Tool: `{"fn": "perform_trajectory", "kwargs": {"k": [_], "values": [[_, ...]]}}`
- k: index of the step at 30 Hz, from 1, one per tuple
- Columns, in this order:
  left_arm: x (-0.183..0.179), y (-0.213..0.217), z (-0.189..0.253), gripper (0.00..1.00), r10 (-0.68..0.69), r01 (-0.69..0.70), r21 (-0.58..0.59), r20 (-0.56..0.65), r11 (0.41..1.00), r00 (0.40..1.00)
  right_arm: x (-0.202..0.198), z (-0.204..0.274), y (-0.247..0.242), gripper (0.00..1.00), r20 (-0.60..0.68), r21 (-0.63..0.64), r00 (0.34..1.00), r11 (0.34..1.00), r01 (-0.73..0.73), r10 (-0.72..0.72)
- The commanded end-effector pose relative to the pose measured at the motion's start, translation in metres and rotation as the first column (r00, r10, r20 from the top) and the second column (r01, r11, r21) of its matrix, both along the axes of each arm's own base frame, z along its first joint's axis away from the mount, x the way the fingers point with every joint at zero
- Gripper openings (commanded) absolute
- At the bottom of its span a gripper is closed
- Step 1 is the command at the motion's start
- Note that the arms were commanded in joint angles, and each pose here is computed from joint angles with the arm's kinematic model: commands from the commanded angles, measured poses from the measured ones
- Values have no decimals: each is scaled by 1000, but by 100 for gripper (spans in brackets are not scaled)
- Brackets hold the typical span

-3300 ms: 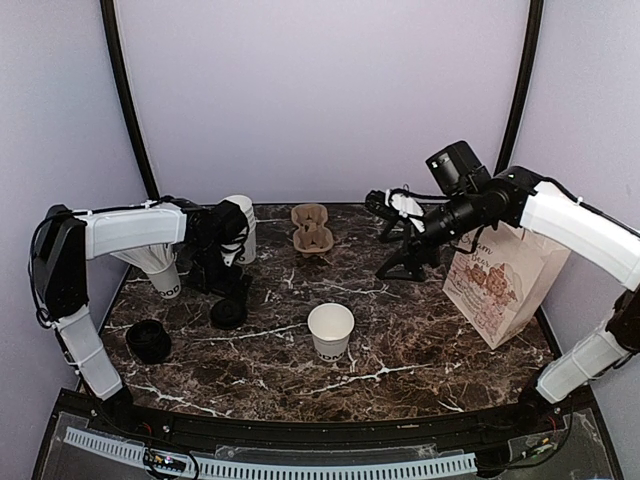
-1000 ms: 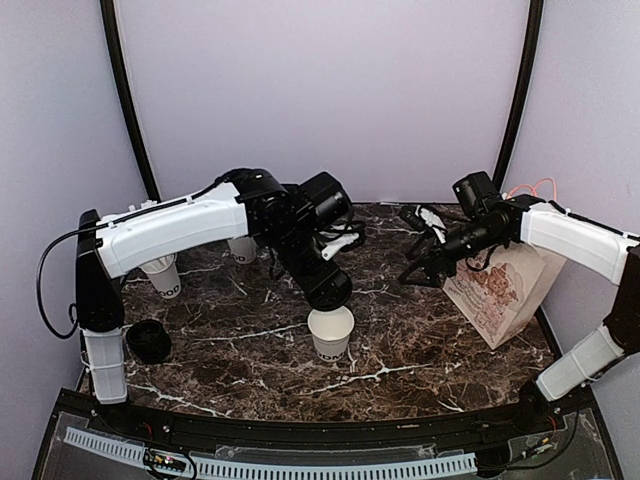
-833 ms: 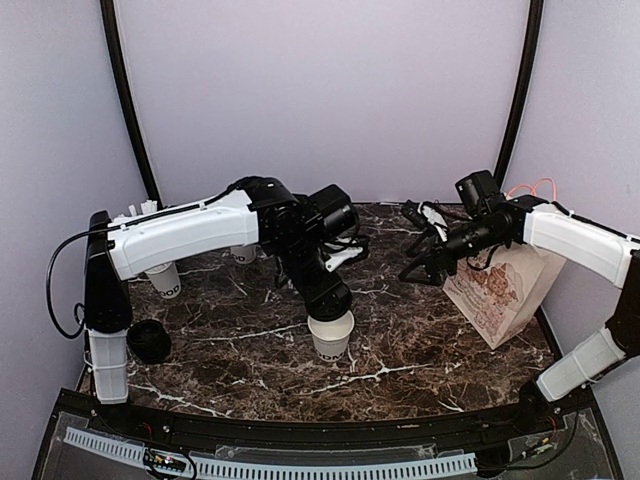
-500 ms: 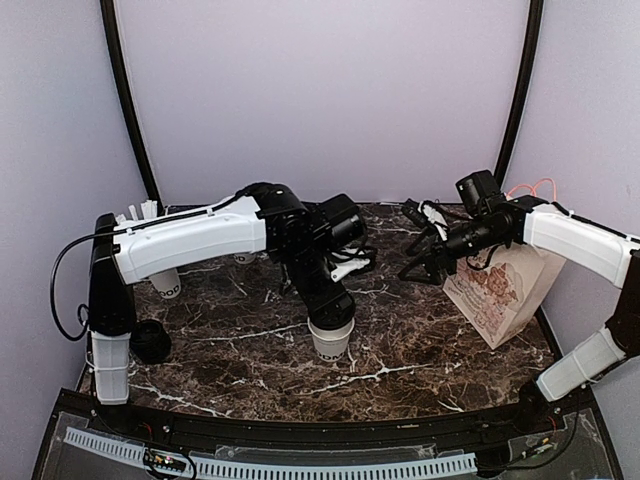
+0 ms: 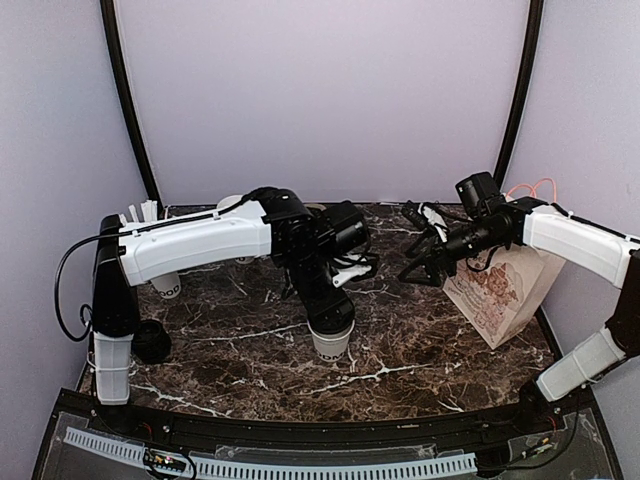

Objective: Pack the takeout coffee

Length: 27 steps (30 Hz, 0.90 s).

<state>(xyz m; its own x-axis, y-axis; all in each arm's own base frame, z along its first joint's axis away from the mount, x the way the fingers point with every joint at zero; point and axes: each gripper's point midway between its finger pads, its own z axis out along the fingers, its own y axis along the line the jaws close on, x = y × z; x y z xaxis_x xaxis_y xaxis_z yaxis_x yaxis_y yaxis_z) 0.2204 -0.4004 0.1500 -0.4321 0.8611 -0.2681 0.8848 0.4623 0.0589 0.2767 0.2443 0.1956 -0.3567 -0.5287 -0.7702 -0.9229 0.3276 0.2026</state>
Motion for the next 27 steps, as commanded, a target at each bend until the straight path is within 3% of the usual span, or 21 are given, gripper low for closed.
{"fn": "perform_trajectory", "kwargs": {"k": [1, 27], "values": [[-7, 1, 7, 69, -27, 27, 7, -3, 1000, 1000, 0, 8, 1, 93, 20, 32, 1000, 999, -4, 3], [-13, 14, -15, 72, -44, 46, 86, -24, 995, 999, 0, 4, 4, 93, 2, 41, 1000, 999, -13, 13]]}}
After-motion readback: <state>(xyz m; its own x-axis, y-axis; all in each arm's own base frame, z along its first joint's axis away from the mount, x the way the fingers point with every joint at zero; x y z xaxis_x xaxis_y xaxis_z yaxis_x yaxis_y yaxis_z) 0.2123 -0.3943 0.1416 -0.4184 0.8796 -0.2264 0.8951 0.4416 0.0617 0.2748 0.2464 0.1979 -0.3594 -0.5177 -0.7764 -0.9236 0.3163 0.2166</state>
